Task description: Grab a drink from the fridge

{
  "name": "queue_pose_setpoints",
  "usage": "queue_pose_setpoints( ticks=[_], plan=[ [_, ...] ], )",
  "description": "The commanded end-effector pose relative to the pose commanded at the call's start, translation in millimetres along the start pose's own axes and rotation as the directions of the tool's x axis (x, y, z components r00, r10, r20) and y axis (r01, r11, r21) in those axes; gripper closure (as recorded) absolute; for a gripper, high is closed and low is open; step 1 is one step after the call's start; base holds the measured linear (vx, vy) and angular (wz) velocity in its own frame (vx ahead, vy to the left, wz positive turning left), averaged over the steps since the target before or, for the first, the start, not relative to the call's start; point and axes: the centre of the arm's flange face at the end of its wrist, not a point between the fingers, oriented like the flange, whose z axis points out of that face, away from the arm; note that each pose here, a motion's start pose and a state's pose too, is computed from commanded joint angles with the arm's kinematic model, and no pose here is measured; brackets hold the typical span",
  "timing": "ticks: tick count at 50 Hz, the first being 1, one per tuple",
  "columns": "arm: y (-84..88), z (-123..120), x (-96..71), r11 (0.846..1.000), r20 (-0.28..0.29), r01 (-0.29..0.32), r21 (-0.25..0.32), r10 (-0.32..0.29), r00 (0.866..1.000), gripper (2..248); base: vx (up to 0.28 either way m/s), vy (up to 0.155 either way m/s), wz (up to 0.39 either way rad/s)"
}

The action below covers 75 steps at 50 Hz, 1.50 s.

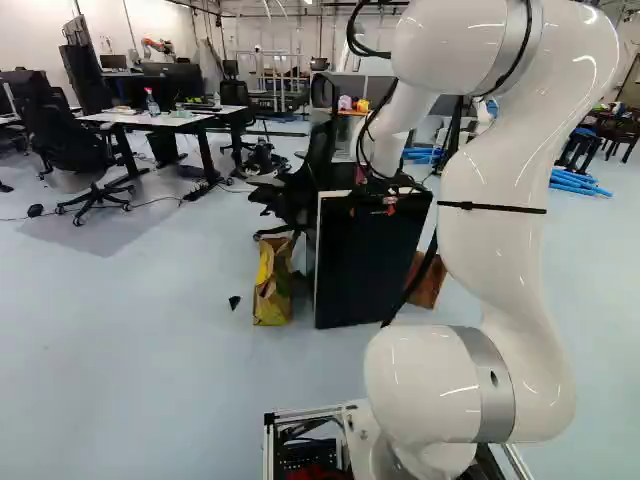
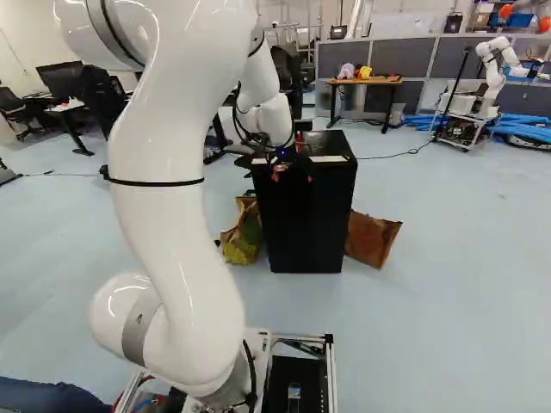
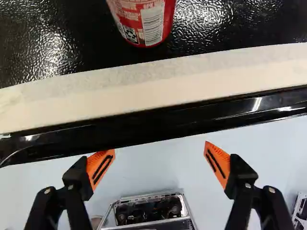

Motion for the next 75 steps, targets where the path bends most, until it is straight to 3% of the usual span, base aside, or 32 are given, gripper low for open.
queue_pose_setpoints(
  ticks=[26, 49, 61, 75],
  plan=[
    [0.9, -17.5, -39.4, 1.0, 0.008, -0.004, 0.0, 0.004, 1.0, 3, 0.0, 0.0, 0.0],
    [1.4, -34.8, -67.7, 1.0, -0.103, -0.009, -0.001, 0.009, 0.995, 3, 0.0, 0.0, 0.0],
    [1.6, -45.4, -79.3, 1.0, -0.208, -0.011, -0.001, 0.011, 0.978, 3, 0.0, 0.0, 0.0],
    [1.8, -59.6, -92.6, 1.0, -0.341, -0.014, -0.002, 0.013, 0.94, 3, 0.0, 0.0, 0.0]
  ],
)
